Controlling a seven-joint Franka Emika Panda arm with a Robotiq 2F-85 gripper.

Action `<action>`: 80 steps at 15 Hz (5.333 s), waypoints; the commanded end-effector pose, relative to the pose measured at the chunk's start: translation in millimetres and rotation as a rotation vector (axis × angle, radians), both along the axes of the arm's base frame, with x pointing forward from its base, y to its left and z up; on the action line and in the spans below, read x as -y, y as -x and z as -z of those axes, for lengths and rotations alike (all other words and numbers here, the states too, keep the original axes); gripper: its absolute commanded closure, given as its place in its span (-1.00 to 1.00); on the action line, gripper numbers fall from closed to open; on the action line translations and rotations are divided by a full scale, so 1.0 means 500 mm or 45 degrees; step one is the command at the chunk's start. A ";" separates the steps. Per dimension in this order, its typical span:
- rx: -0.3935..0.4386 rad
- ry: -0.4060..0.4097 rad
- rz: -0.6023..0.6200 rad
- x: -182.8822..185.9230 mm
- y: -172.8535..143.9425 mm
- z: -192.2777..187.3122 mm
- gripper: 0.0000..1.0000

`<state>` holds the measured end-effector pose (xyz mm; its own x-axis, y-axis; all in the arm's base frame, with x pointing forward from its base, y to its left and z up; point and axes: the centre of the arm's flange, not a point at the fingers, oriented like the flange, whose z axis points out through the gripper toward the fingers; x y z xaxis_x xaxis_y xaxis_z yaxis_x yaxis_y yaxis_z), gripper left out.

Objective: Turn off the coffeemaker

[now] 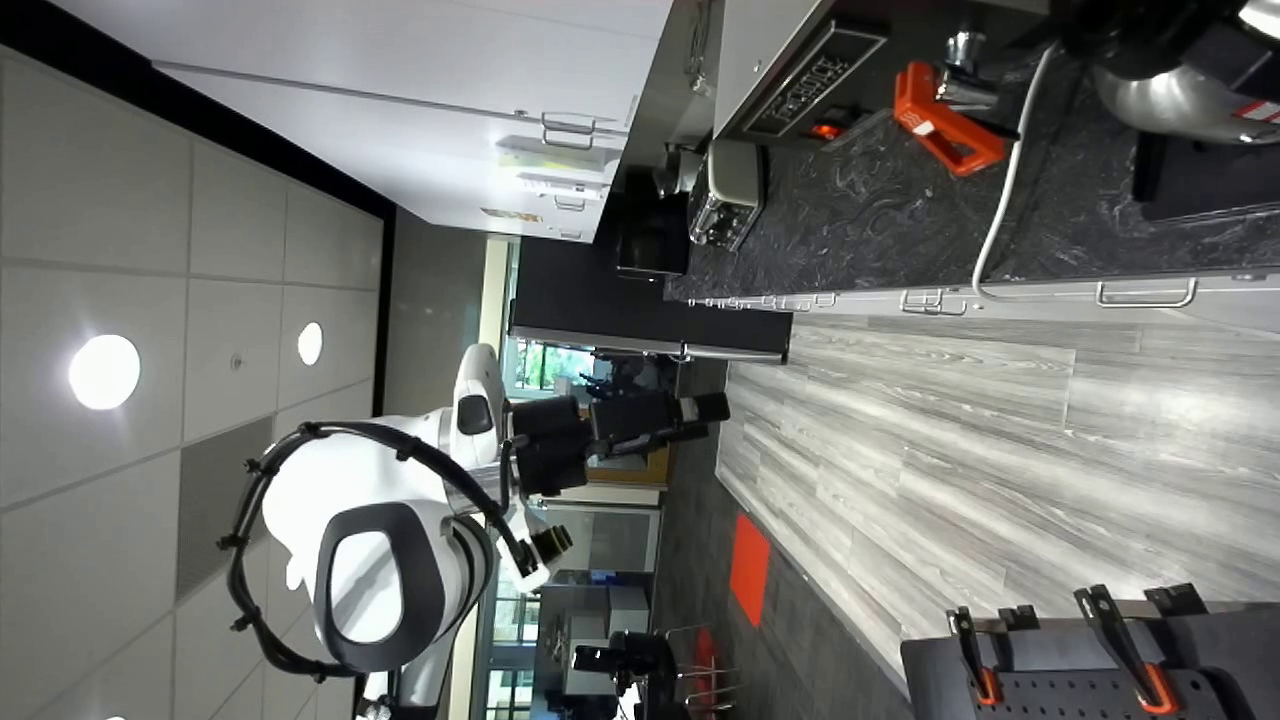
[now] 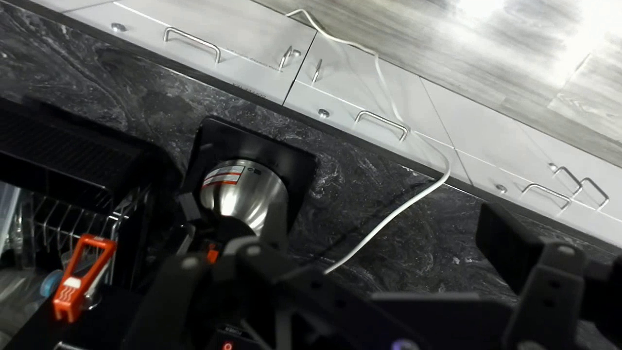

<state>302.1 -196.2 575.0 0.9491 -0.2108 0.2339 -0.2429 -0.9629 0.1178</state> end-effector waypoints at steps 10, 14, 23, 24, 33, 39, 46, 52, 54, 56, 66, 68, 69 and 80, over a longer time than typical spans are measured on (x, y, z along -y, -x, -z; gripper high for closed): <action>0.052 0.086 -0.051 -0.048 -0.005 0.028 0.02; 0.147 0.122 -0.043 -0.041 -0.017 0.028 0.60; 0.284 0.189 0.105 0.087 -0.062 0.043 0.99; 0.283 0.152 0.050 0.061 -0.037 0.038 0.97; 0.305 0.169 0.148 0.122 -0.076 0.054 0.99; 0.332 0.204 0.176 0.179 -0.116 0.073 0.99; 0.339 0.207 0.142 0.231 -0.162 0.102 0.99; 0.330 0.203 0.038 0.253 -0.191 0.117 0.99; 0.328 0.198 0.017 0.258 -0.199 0.122 0.99; 0.326 0.192 0.005 0.265 -0.207 0.124 0.99; 0.326 0.188 -0.023 0.291 -0.237 0.129 0.99; 0.334 0.189 -0.020 0.297 -0.243 0.126 0.99; 0.336 0.189 -0.016 0.300 -0.246 0.126 0.99; 0.344 0.178 -0.034 0.293 -0.228 0.123 0.99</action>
